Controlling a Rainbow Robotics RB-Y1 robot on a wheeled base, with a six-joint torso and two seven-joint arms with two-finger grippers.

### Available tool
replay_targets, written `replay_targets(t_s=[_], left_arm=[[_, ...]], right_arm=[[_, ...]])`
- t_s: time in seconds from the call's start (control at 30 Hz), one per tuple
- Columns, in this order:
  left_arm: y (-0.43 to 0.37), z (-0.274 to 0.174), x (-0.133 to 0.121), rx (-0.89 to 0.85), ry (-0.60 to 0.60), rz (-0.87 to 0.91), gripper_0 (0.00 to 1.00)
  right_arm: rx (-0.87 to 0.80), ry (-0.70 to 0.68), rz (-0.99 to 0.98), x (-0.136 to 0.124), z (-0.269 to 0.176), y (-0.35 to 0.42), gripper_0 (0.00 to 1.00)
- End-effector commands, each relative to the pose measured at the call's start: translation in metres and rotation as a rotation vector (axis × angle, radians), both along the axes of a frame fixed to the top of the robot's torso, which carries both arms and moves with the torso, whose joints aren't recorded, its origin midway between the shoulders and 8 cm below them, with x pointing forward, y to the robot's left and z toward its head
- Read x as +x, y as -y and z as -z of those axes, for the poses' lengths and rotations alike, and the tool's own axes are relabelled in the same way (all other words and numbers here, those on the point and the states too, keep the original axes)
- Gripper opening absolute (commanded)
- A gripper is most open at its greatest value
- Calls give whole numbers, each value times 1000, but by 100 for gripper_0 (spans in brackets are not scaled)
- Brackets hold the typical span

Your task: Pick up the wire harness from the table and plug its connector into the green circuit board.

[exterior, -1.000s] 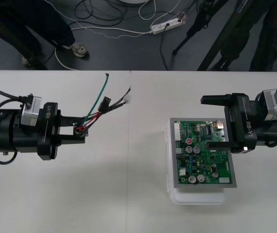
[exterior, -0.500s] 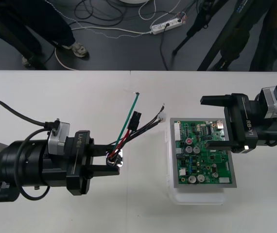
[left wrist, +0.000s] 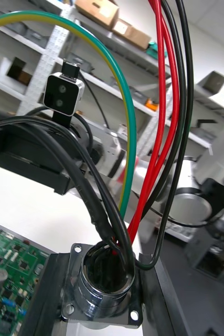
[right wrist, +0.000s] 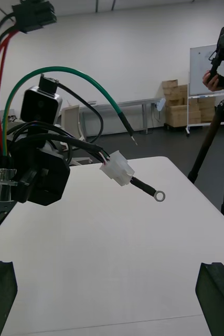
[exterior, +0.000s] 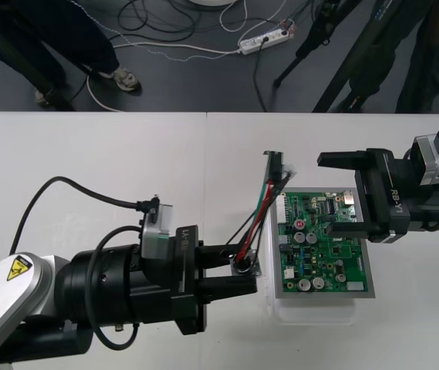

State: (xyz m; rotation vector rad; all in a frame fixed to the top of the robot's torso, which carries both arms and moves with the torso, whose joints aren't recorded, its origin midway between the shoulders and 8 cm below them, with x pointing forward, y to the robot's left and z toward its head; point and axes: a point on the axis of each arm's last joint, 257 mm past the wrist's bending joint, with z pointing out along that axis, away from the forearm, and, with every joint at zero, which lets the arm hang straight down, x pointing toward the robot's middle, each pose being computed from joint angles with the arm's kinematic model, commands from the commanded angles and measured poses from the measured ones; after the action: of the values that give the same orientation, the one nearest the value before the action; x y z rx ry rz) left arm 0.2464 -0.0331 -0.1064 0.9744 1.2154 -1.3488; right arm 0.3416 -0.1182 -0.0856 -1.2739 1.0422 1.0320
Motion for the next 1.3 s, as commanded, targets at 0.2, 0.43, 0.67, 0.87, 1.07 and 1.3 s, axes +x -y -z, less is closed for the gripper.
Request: replay_targets(t_s=[0.2,0.43,0.67,0.87,1.07,1.3], left_arm=[[12,-14,9,9,-63,-230,0],[16,-21,4,-5,-96,-254,0],[25,-26,-1,-15,-118,-257,0],[35,-28,-6,-18,-129,-242,0],[43,-28,-13,-14,-140,-218,0],[49,-24,-23,5,-156,-172,0]], right_arm=[[44,-11,-11,0,-20,0,100],[44,-11,-10,0,-20,1,100],[45,-14,-12,0,-20,0,100],[46,-22,-8,1,-18,1,100],[60,-33,2,5,-16,5,100],[59,-24,7,6,-18,9,100]])
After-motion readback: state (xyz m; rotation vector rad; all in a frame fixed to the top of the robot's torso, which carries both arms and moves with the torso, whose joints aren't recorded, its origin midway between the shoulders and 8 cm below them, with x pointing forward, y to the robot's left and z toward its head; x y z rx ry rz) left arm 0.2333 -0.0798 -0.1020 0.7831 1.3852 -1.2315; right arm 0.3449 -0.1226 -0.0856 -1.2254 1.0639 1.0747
